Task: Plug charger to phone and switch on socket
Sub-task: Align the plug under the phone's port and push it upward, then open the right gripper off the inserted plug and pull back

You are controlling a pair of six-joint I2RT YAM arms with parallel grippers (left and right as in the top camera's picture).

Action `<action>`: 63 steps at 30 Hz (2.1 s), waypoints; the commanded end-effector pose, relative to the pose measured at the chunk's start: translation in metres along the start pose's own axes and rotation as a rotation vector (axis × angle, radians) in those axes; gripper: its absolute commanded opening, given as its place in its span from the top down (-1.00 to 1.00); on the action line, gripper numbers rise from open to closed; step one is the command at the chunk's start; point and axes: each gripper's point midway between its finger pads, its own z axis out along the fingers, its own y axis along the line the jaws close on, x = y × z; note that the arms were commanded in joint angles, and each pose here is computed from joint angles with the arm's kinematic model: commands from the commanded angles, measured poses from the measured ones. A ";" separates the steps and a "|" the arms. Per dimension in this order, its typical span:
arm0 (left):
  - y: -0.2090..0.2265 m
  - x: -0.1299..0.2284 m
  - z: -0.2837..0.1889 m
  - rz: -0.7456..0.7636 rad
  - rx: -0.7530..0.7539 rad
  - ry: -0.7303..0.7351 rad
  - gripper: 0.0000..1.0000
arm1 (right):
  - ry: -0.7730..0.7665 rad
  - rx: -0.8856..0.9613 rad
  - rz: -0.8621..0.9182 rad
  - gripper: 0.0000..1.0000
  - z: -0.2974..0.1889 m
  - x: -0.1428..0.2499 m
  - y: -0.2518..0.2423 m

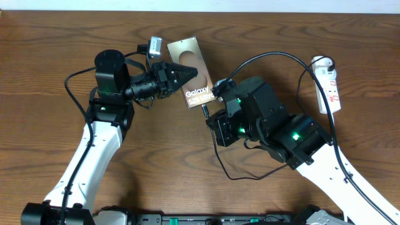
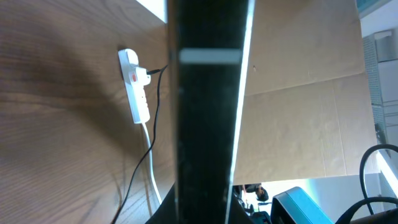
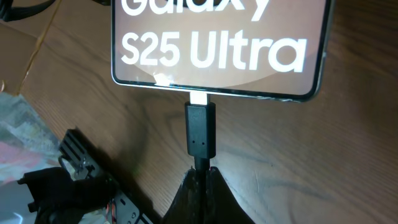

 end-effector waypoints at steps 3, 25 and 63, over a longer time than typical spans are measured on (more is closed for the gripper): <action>-0.013 0.002 -0.002 0.028 0.032 0.021 0.85 | -0.024 0.017 -0.042 0.98 0.002 -0.007 -0.003; -0.017 0.010 -0.003 0.082 0.057 0.067 0.86 | -0.186 0.043 -0.075 0.89 -0.003 -0.045 -0.004; 0.004 0.013 -0.002 0.196 -0.011 0.056 0.85 | -0.071 0.011 0.000 -0.24 -0.020 -0.009 0.002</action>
